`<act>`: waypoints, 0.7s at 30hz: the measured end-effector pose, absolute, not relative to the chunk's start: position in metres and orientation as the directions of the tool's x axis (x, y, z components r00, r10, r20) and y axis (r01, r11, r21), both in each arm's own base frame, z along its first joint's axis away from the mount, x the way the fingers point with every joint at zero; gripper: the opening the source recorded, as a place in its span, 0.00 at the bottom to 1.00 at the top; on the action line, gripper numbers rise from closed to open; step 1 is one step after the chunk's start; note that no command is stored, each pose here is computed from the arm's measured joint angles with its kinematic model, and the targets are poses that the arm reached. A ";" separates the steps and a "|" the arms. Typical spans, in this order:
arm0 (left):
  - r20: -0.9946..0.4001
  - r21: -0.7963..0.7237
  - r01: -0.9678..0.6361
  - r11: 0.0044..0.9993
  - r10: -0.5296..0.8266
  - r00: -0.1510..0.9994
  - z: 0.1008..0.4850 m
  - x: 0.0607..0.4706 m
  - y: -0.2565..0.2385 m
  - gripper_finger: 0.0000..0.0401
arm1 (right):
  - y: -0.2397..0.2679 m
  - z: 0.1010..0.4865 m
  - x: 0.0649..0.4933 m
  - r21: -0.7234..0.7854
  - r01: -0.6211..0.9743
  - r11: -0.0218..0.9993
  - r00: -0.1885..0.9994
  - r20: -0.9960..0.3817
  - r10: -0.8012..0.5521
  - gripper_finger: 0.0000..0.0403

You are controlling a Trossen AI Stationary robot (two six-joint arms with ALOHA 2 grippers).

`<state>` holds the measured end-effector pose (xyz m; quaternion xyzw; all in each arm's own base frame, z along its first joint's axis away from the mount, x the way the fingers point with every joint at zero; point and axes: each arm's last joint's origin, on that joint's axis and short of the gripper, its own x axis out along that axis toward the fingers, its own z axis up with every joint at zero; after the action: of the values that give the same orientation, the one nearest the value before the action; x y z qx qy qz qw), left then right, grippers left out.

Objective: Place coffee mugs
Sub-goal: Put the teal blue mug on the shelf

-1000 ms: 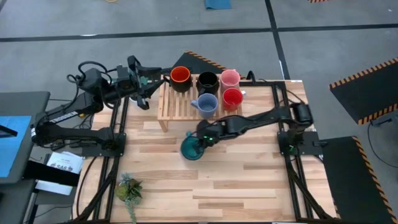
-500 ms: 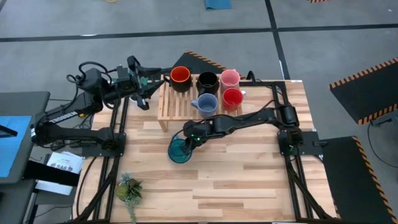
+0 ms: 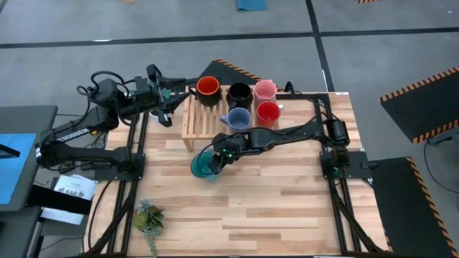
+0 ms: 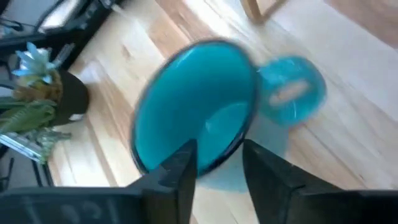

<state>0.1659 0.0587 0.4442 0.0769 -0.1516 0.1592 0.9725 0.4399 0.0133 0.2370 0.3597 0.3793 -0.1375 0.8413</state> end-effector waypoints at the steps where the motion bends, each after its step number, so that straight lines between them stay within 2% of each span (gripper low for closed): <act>1: 0.320 0.101 -0.333 0.937 0.287 0.903 0.444 0.166 0.059 0.51 | 0.014 0.237 0.440 0.498 0.503 0.706 0.672 -0.739 0.042 0.42; 8: 0.319 0.106 -0.334 0.936 0.286 0.903 0.444 0.166 0.059 0.51 | 0.011 0.239 0.440 0.492 0.482 0.725 0.684 -0.728 0.039 0.53; 21: 0.319 0.107 -0.335 0.936 0.286 0.903 0.444 0.166 0.059 0.51 | 0.014 0.241 0.436 0.452 0.448 0.771 0.667 -0.744 0.049 0.51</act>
<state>0.1659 0.0588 0.4441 0.0800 -0.1509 0.1597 0.9723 0.4363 0.0144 0.2410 0.3173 0.3913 -0.1166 0.8559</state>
